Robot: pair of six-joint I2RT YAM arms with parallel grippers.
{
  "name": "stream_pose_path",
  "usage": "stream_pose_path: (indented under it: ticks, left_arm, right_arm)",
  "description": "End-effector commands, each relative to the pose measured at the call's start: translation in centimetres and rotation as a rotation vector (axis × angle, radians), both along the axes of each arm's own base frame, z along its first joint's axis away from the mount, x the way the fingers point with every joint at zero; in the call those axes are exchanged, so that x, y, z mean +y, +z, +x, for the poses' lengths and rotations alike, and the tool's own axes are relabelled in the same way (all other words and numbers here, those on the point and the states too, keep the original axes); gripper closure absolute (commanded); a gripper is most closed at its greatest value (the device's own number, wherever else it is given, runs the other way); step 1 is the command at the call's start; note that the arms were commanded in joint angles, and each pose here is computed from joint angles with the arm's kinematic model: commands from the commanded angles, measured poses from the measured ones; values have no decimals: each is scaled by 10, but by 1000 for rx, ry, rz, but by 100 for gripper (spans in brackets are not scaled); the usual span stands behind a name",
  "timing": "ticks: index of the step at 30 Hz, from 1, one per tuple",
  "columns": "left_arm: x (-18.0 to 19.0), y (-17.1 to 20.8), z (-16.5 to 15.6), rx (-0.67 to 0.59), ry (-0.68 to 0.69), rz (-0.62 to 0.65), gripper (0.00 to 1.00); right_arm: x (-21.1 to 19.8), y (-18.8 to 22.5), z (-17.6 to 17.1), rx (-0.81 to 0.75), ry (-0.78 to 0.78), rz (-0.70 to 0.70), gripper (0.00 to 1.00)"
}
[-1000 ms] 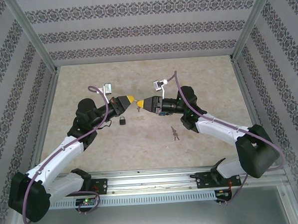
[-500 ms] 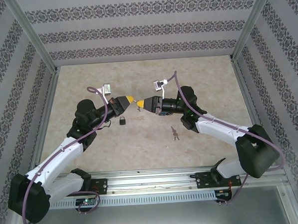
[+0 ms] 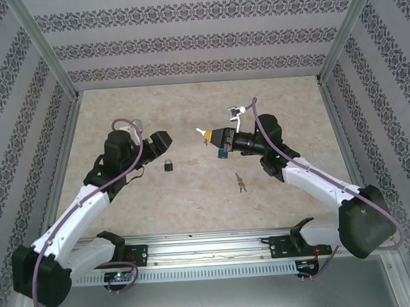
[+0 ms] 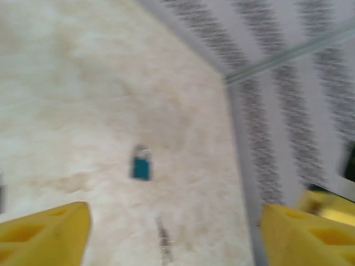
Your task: Unlock with the key
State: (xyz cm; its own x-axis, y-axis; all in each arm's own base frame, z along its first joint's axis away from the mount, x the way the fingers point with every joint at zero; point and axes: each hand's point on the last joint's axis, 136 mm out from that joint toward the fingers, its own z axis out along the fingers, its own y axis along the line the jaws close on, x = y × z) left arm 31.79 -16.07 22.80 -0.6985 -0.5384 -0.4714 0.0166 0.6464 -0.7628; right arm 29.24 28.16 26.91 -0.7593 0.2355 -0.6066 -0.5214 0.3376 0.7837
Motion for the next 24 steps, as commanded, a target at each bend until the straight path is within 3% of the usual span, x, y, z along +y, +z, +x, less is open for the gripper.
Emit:
stream_pose_path:
  ticks: [1,4,10,14,24]
  left_arm:
    - [21,-54,-8,241,18,211,31]
    - [23,-77,-2,350,-3,294,37]
    - [33,-108,16,471,6,446,39]
    - [27,-129,27,558,-50,519,49]
    - [18,-172,35,646,-129,687,47]
  right_arm:
    - [-19,-31,7,12,-100,-156,100]
    - [-26,-43,7,33,-132,-191,100]
    - [-34,-60,2,58,-162,-222,100]
    - [-39,-66,1,68,-183,-232,100]
    - [-41,-74,2,81,-192,-239,100]
